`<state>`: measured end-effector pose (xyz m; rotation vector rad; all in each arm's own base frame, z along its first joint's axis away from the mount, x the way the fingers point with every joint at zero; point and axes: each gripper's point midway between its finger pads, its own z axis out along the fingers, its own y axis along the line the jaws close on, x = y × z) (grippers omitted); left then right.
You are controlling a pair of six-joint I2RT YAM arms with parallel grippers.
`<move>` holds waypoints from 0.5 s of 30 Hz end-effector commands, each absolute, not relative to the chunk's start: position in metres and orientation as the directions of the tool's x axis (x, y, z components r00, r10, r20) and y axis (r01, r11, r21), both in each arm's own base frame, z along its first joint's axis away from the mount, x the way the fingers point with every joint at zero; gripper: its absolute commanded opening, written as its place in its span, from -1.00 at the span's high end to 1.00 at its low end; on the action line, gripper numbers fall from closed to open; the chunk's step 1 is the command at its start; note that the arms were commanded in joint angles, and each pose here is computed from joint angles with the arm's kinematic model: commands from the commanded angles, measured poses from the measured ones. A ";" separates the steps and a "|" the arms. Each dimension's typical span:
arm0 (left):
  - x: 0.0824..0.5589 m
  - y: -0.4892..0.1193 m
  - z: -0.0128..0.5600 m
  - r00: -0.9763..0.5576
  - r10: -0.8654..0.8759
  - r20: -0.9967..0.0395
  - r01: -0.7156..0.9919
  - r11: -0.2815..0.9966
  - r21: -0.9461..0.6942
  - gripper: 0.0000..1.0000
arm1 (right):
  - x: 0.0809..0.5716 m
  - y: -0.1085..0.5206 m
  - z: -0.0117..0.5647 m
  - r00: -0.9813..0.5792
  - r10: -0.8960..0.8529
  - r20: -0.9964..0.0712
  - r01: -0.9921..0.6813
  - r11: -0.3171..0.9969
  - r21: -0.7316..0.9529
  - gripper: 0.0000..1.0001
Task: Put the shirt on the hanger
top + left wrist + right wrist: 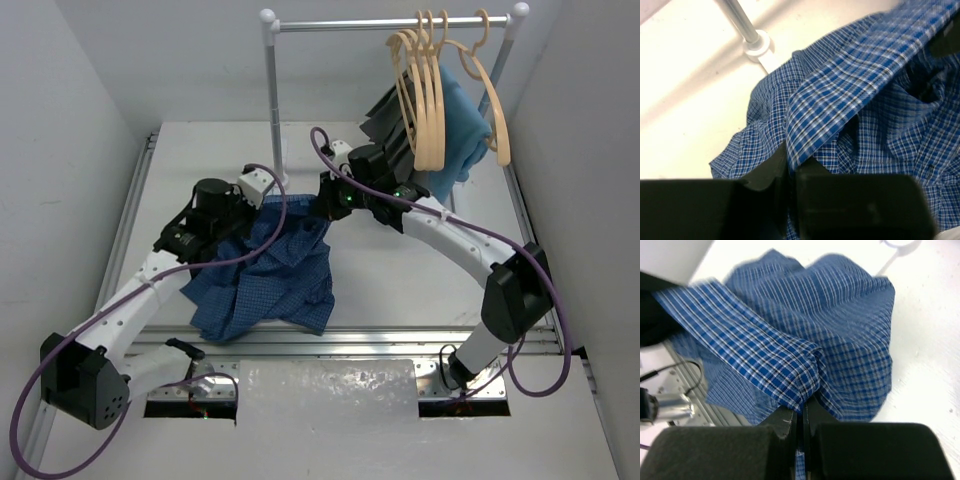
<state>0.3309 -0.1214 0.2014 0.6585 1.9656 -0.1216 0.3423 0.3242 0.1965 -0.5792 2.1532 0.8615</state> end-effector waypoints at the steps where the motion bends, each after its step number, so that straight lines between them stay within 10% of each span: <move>1: 0.345 -0.107 0.242 -0.285 0.353 -0.891 0.420 0.882 0.215 0.98 | 0.344 0.311 0.220 -0.556 -0.135 -0.820 -0.653 0.681 0.330 1.00; 4: 0.348 -0.102 0.247 -0.280 0.368 -0.886 0.411 0.881 0.236 1.00 | 0.336 0.312 0.232 -0.496 -0.200 -0.845 -0.728 0.626 0.279 0.56; 6: 0.347 -0.106 0.249 -0.280 0.370 -0.886 0.424 0.875 0.232 1.00 | 0.328 0.316 0.259 -0.428 -0.222 -0.876 -0.792 0.559 0.245 -0.43; 9: 0.348 -0.110 0.246 -0.304 0.375 -0.876 0.442 0.870 0.219 1.00 | 0.335 0.297 0.305 -0.320 -0.205 -0.925 -0.773 0.621 0.129 -0.66; 15: 0.359 -0.109 0.247 -0.312 0.381 -0.870 0.423 0.876 0.232 1.00 | 0.372 0.242 0.414 -0.167 -0.132 -0.977 -0.643 0.766 0.006 -0.48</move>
